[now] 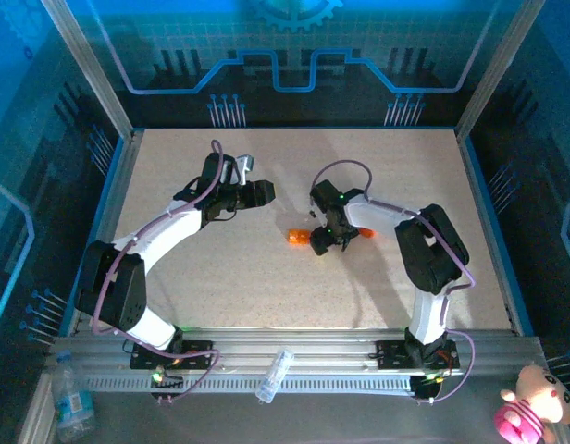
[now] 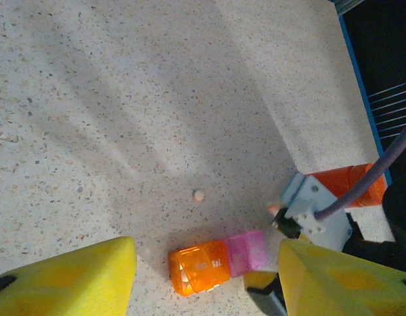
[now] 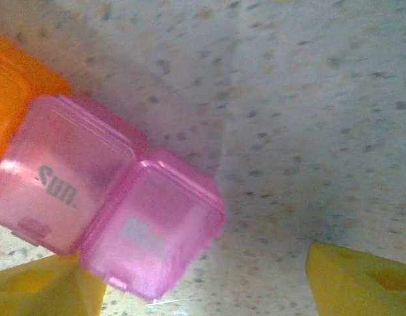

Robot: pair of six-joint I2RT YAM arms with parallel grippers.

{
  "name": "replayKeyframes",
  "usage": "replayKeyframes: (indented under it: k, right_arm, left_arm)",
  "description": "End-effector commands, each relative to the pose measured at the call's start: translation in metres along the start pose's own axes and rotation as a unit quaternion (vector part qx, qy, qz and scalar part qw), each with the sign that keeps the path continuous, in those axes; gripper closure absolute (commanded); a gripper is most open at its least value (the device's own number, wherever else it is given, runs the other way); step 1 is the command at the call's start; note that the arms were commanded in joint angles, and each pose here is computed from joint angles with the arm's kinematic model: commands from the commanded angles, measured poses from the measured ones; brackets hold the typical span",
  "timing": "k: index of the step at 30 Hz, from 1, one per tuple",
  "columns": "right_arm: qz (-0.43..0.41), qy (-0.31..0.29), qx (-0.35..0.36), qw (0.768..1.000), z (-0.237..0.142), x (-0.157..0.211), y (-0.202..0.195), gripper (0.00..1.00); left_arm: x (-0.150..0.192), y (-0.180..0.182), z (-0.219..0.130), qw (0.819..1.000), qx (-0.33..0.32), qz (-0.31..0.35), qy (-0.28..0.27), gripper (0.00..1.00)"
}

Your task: Sort the pills into containers

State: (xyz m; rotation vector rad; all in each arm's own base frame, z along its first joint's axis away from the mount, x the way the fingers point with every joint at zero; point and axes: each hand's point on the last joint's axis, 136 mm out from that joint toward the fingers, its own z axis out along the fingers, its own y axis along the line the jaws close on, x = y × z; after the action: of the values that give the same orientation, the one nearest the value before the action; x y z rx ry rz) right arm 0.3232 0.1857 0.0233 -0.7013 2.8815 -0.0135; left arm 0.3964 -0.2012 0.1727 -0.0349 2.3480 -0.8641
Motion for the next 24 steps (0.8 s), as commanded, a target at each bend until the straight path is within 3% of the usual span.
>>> replayKeyframes:
  k: [1,8,14,24]
  right_arm:
    - [0.022,-0.009,0.009,1.0,-0.016,-0.004,-0.008,0.22]
    - [0.073,-0.058,-0.089,0.992,-0.044,-0.013,0.014,0.24]
    - [0.148,-0.057,-0.156,0.975,-0.034,-0.028,0.011,0.29]
    - [0.167,-0.036,-0.171,0.97,-0.005,-0.029,0.01,0.33]
  left_arm:
    - [0.004,-0.002,-0.001,1.0,0.013,-0.006,0.006,0.4]
    - [0.015,-0.001,0.007,1.0,0.016,-0.007,0.026,0.4]
    - [0.036,-0.003,0.022,0.998,0.004,0.018,0.062,0.44]
    - [0.068,0.001,0.045,0.991,-0.021,0.058,0.118,0.83]
